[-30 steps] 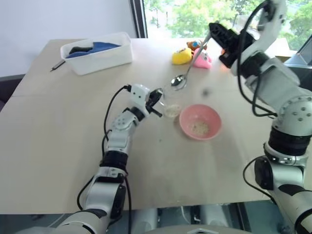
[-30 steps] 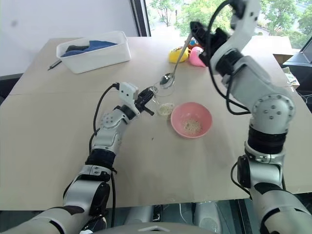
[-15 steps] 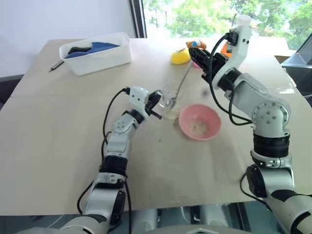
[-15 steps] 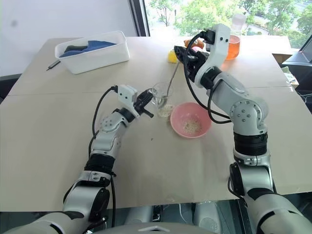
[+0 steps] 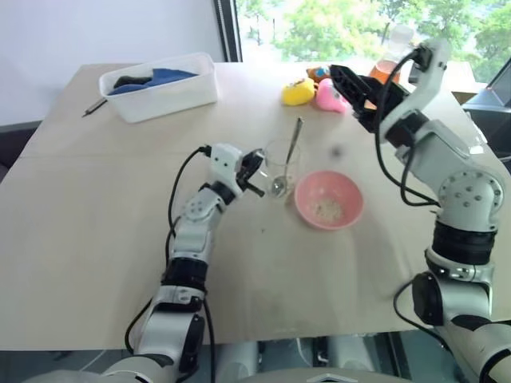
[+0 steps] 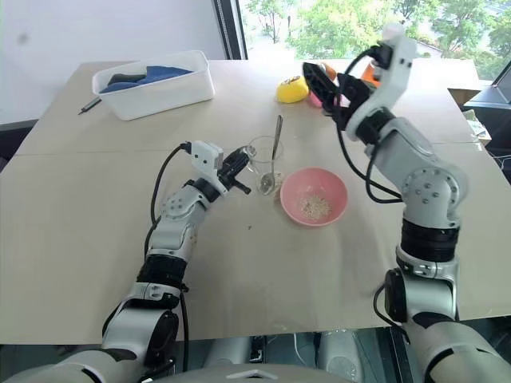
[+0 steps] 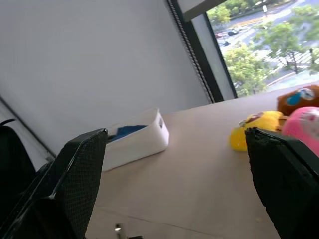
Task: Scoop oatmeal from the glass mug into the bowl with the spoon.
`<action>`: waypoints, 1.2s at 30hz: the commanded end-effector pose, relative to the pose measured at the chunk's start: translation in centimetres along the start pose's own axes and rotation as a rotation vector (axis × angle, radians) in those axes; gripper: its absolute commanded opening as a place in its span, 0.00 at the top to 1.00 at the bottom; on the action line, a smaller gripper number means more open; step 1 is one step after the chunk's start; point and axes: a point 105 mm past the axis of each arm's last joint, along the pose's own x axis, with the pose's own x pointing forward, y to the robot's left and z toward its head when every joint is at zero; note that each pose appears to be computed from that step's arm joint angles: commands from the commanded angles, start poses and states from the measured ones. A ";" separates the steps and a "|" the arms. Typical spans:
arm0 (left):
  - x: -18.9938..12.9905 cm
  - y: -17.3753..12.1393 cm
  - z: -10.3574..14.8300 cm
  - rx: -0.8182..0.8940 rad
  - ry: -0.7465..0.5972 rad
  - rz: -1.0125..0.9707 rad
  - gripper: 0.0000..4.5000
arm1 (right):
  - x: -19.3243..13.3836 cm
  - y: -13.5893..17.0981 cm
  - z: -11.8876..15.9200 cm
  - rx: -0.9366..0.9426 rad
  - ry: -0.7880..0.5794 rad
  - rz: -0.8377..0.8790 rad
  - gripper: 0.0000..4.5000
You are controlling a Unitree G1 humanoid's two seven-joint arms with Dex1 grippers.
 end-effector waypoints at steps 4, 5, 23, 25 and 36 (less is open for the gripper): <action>-0.2 0.3 1.1 0.013 -0.046 0.007 0.72 | -0.4 0.8 1.3 -0.034 -0.044 0.021 0.00; -0.2 0.3 1.1 0.018 -0.045 0.011 0.72 | -0.4 0.9 1.3 -0.034 -0.042 0.025 0.00; -3.8 -0.4 2.7 0.067 -0.046 -0.048 0.72 | -2.9 -1.8 1.6 -0.047 -0.030 -0.027 0.00; -4.2 -0.6 2.8 0.068 -0.040 -0.061 0.72 | -3.0 -2.0 1.6 -0.045 -0.029 -0.031 0.00; -13.9 -2.7 0.0 0.048 0.207 -0.109 0.72 | -15.3 -7.4 -6.0 -0.243 0.263 -0.092 0.00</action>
